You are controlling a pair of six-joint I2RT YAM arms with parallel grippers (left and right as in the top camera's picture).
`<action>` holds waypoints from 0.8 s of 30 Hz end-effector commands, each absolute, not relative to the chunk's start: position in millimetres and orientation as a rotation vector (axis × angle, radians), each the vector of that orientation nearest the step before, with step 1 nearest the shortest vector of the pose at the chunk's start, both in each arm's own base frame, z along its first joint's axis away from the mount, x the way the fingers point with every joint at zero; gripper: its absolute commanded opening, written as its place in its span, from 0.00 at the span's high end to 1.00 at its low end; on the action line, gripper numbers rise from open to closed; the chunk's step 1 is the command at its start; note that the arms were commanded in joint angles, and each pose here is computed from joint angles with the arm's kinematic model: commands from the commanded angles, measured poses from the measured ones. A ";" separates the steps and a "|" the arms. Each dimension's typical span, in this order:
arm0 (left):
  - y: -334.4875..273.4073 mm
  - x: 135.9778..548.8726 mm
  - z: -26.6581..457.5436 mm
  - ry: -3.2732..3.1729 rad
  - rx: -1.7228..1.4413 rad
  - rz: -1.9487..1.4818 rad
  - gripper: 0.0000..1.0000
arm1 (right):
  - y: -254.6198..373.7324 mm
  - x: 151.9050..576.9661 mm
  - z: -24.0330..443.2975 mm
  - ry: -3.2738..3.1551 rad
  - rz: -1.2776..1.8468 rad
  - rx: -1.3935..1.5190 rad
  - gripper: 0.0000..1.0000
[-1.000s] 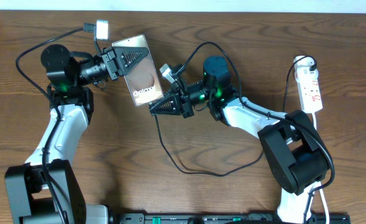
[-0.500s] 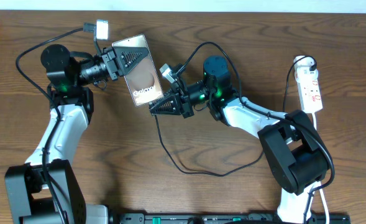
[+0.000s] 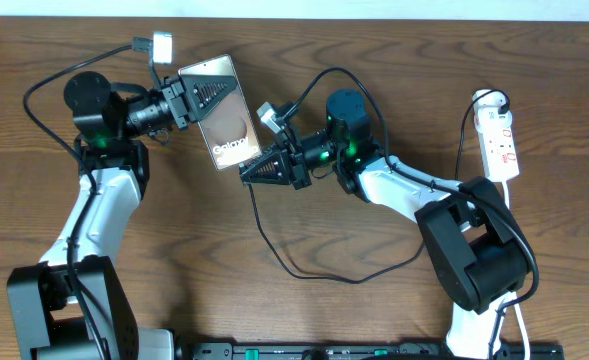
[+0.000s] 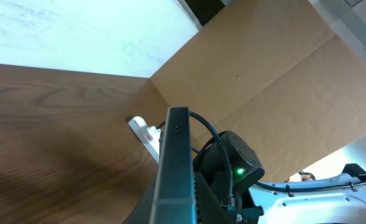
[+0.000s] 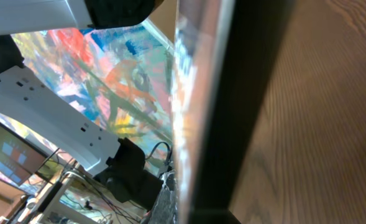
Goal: Plug charger to phone and switch on socket
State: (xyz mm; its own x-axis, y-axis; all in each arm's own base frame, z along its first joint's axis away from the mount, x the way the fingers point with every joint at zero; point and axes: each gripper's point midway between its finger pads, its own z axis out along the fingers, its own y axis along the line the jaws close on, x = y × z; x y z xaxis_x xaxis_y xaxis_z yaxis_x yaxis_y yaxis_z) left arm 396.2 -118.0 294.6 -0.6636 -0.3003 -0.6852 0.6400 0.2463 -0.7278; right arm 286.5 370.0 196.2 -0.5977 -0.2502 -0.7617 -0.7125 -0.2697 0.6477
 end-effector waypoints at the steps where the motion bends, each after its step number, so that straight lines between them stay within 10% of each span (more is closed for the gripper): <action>1: -116.7 393.7 297.6 1.718 0.374 -1.498 0.93 | 374.2 289.2 211.5 1.589 1.895 -1.201 0.99; 24: -110.7 407.2 299.3 1.757 0.165 -1.553 0.92 | 375.5 287.4 211.5 1.578 1.892 -1.212 0.99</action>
